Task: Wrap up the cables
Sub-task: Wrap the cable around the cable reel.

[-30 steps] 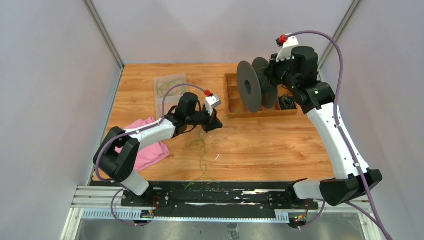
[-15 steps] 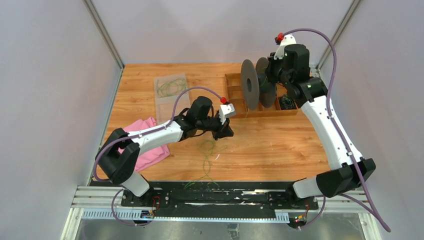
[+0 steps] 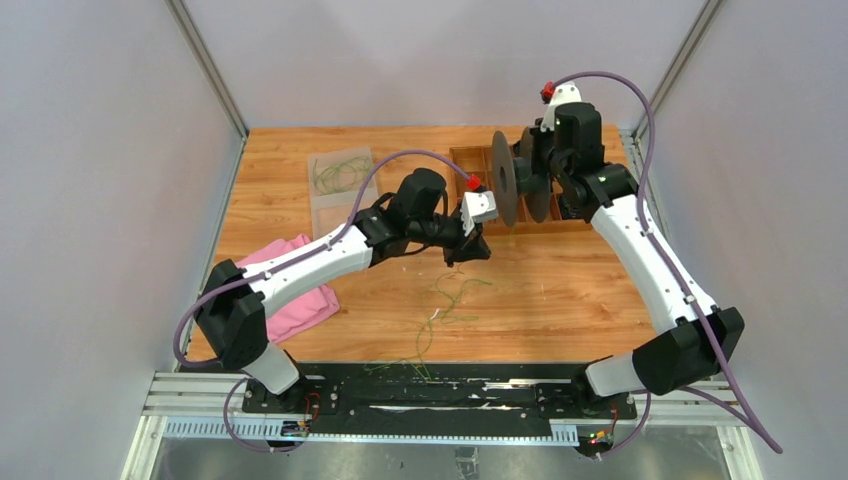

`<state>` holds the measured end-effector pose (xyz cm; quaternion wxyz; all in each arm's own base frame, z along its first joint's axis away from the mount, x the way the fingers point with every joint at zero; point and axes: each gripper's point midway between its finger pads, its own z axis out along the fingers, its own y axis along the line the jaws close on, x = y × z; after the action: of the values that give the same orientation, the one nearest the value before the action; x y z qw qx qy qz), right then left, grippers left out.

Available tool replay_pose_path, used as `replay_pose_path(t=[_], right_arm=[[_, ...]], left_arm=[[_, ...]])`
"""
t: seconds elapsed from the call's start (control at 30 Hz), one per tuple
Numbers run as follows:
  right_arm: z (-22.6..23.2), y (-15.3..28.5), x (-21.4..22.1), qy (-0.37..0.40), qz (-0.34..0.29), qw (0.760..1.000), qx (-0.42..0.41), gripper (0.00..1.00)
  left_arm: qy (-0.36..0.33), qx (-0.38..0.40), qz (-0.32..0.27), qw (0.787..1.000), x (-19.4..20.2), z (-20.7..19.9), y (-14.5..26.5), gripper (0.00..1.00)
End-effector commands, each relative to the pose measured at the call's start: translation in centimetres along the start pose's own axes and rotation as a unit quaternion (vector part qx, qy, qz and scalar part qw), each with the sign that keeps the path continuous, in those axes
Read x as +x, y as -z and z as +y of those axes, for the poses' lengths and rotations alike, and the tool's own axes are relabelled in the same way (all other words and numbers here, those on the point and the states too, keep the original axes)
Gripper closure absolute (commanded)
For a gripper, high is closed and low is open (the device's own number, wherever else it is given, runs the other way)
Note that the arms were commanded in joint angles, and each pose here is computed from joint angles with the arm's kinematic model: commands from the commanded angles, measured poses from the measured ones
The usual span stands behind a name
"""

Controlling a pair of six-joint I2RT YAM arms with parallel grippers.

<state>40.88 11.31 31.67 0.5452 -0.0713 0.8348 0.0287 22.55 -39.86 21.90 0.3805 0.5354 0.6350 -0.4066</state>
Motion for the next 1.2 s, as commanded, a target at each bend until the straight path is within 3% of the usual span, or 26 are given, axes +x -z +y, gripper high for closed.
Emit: replay_pose_path(t=[0.0, 0.53, 1.17], right_arm=[[0.7, 0.5, -2.0, 0.019, -0.055, 0.998, 0.008, 0.99], [4.6, 1.3, 2.3, 0.121, -0.052, 0.991, -0.039, 0.99], [7.7, 3.4, 6.9, 0.19, -0.044, 0.966, -0.168, 0.99]], left_arm=[[-0.024, -0.009, 0.001, 1.0, -2.4, 0.1, 1.1, 1.0], [-0.074, -0.11, -0.005, 0.991, -6.9, 3.0, 4.1, 1.0], [-0.029, -0.173, -0.028, 0.984, -7.2, 7.3, 7.1, 1.0]])
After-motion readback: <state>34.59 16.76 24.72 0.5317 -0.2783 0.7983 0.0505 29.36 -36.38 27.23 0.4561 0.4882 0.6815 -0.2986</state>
